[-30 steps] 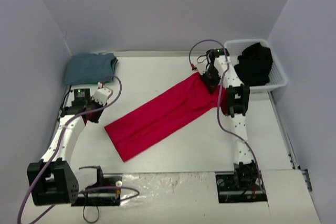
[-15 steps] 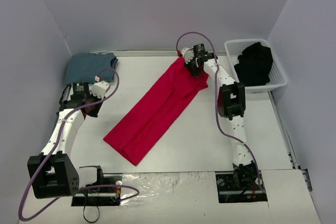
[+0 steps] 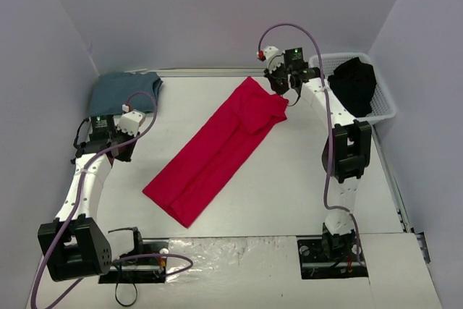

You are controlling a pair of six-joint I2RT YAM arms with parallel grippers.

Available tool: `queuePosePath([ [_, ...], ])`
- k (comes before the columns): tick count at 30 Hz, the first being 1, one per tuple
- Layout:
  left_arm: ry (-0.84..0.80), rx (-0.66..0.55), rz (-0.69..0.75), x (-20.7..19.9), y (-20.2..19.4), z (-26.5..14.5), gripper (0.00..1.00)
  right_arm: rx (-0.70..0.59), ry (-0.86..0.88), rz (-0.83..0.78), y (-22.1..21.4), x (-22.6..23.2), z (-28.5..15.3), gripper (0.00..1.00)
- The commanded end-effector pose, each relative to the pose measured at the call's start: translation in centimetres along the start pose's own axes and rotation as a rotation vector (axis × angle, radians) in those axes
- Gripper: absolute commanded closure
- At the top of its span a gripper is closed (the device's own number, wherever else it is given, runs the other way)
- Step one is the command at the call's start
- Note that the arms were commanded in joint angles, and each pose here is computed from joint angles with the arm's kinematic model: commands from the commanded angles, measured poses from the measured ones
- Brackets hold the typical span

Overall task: Fold and stack the t-shirts
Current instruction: Rotate the tshirt 90 degrees

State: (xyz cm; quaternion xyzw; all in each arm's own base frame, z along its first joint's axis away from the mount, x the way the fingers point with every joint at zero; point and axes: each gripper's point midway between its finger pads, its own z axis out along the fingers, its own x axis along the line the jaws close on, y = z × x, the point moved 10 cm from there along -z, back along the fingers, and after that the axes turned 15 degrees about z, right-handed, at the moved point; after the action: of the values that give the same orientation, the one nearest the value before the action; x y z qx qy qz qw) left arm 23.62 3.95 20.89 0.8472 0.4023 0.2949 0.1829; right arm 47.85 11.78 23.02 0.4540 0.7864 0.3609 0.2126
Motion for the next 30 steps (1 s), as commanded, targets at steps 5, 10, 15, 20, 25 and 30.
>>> queuePosePath([
  [5, -0.015, -0.065, -0.038, 0.1, 0.3, -0.7, 0.78, 0.163, 0.132, -0.019, -4.5, 3.7, -0.9, 1.0],
  [10, -0.011, -0.069, -0.047, 0.1, 0.2, -1.0, 0.78, 0.213, 0.159, -0.022, -5.8, 5.3, -1.1, 1.0],
  [15, -0.011, -0.085, -0.053, 0.0, 0.0, -1.5, 0.78, 0.276, 0.163, -0.016, -7.1, 5.9, -0.5, 1.0],
  [20, -0.017, -0.101, -0.061, -0.1, -0.1, -1.7, 0.78, 0.336, 0.174, -0.007, -8.7, 6.1, 0.3, 1.0],
  [25, -0.043, -0.109, -0.07, -0.2, 0.1, -1.7, 0.78, 0.392, 0.178, 0.009, -10.5, 6.3, 1.1, 1.0],
  [30, -0.058, -0.109, -0.072, -0.3, 0.0, -1.5, 0.78, 0.435, 0.164, 0.012, -11.8, 6.2, 1.6, 1.0],
])
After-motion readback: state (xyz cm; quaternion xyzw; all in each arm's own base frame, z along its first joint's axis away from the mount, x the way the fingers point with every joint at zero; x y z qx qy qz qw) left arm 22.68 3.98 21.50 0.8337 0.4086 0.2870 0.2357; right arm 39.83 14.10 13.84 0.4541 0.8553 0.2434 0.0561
